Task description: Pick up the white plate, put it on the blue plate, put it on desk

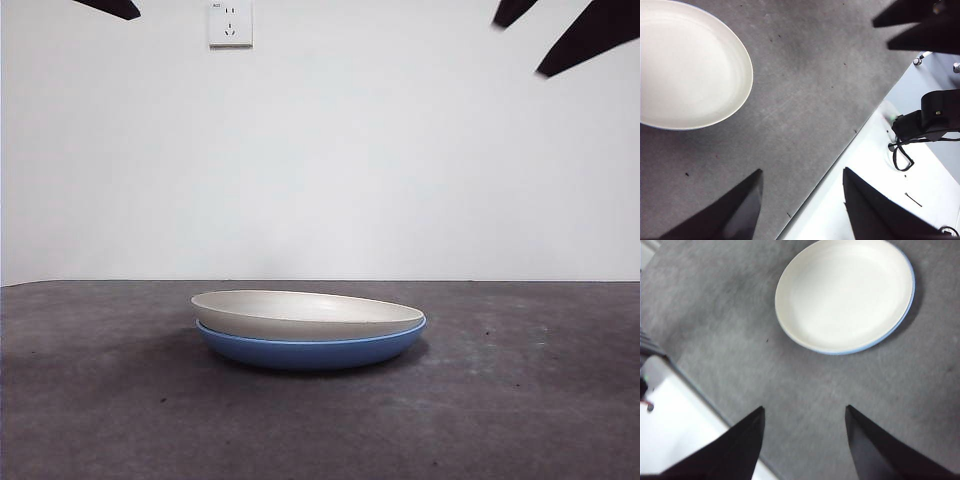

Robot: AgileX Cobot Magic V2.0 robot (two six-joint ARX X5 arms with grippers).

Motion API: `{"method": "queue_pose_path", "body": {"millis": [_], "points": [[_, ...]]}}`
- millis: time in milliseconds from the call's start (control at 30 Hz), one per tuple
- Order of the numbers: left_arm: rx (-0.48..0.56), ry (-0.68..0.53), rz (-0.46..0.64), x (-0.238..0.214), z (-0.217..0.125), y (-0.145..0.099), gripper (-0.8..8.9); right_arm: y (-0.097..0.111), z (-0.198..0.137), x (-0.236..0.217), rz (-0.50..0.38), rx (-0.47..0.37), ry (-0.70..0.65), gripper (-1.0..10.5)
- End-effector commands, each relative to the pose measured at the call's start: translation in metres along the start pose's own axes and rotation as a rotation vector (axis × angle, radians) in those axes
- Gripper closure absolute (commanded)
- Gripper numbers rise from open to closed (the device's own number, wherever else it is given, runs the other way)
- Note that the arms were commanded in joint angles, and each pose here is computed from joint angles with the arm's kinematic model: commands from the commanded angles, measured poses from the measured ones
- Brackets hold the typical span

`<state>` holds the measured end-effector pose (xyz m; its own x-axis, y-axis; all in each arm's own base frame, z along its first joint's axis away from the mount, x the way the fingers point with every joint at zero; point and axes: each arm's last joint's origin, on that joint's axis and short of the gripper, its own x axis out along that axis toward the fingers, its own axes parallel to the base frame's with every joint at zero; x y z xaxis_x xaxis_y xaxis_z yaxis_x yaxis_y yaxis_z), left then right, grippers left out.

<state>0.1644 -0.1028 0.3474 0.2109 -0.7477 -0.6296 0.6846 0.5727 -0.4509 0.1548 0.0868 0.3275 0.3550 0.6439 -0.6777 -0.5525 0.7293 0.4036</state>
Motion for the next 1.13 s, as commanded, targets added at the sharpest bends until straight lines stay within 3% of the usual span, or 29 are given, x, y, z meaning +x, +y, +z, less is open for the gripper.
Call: {"method": "queue_pose_path", "body": {"millis": [33, 567, 633, 733, 1133], "points": [[0.027, -0.013, -0.008, -0.0007, 0.0036, -0.002, 5.61, 0.0069, -0.0033, -0.0086, 0.013, -0.045, 0.005, 6.9], [0.027, -0.012, -0.008, -0.0007, 0.0036, -0.002, 5.71, 0.0109, -0.0079, -0.0139, 0.02, -0.057, 0.006, 6.9], [0.027, -0.012, -0.008, -0.0007, 0.0036, -0.002, 6.23, 0.0109, -0.0081, -0.0139, 0.02, -0.056, 0.008, 7.1], [0.028, -0.014, -0.008, -0.0007, 0.0038, -0.002, 8.12, 0.0108, -0.0085, -0.0139, 0.018, -0.056, 0.012, 9.5], [0.027, -0.014, -0.008, -0.0008, 0.0038, -0.002, 8.03, 0.011, -0.008, -0.0143, 0.018, -0.072, 0.004, 9.4]]}}
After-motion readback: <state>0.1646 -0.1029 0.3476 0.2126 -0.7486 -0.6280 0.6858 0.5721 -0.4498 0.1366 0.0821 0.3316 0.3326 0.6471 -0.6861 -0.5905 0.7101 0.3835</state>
